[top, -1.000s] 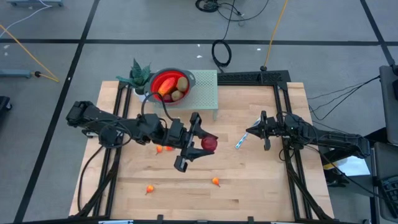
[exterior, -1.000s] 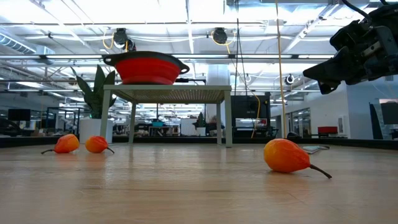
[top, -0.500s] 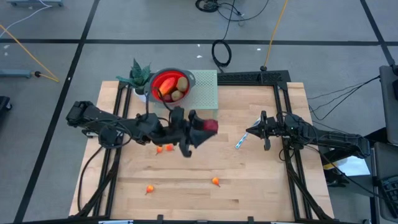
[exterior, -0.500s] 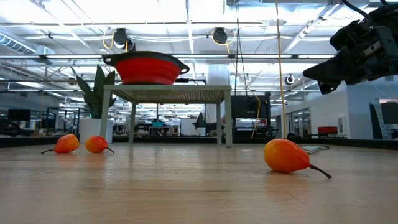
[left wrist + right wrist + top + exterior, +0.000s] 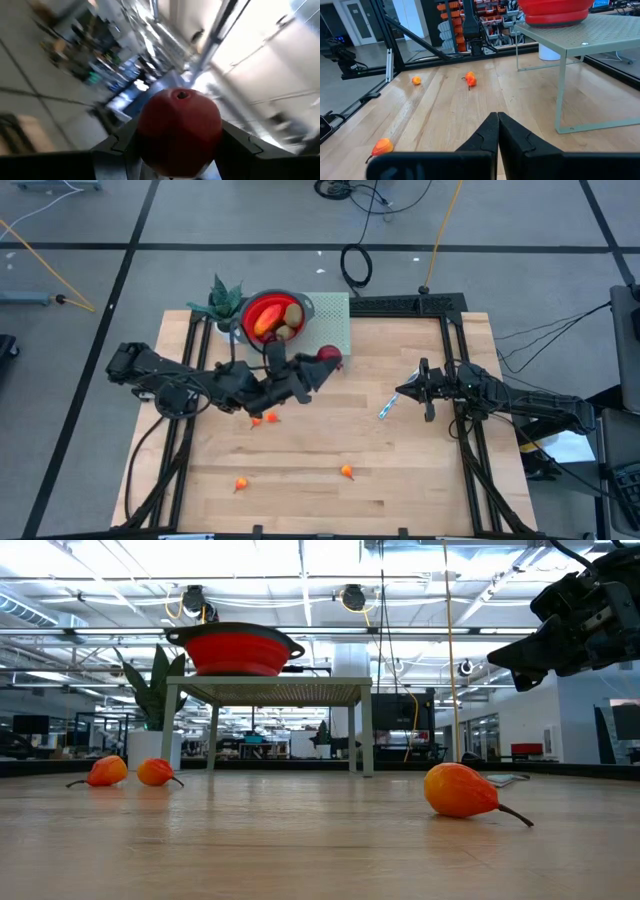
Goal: Pick & Place Fruit
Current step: Put the pomegranate into the red strainer bowl on the shelf
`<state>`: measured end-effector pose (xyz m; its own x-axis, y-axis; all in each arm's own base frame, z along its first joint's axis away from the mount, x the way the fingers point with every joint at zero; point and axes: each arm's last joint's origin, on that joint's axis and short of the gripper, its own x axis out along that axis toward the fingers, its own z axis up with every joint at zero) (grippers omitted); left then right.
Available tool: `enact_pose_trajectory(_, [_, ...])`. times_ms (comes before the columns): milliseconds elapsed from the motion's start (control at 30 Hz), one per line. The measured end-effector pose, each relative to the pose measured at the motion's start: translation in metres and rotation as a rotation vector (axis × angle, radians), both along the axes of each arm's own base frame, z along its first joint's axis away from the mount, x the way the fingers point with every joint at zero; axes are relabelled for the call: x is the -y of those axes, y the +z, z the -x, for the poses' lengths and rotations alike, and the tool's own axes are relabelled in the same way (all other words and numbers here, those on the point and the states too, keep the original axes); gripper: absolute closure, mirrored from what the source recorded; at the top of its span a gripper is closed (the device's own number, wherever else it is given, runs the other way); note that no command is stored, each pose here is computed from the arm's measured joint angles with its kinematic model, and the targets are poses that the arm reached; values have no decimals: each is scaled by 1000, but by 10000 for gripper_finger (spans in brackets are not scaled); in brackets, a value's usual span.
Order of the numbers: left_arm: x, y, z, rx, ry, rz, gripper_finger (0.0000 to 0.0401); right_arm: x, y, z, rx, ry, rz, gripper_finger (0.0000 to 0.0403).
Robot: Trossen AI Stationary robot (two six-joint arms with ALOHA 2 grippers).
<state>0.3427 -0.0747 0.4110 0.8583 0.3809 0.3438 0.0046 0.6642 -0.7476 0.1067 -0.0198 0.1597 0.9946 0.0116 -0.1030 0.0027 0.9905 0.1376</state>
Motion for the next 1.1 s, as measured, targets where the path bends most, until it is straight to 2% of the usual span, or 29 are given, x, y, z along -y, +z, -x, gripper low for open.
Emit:
enact_pose_trajectory(133, [-3, -9, -2, -180, 180, -107, 215, 0, 0, 0, -1, 0, 0, 403])
enact_pose_trajectory(267, [-9, -18, -3, -337, 334, -166, 215, 0, 0, 0, 0, 0, 0, 403])
enact_pose_trajectory(600, [-43, -29, -7, -629, 571, -372, 215, 0, 0, 0, 0, 0, 0, 403])
enact_pose_trajectory(667, [-54, -30, -7, -673, 591, -399, 215, 0, 0, 0, 0, 0, 0, 403])
enact_pose_trajectory(767, [-74, -33, -5, -736, 560, -429, 215, 0, 0, 0, 0, 0, 0, 403])
enact_pose_trajectory(1100, [-144, -45, 28, -941, 405, -254, 215, 0, 0, 0, 3, -3, 1, 403])
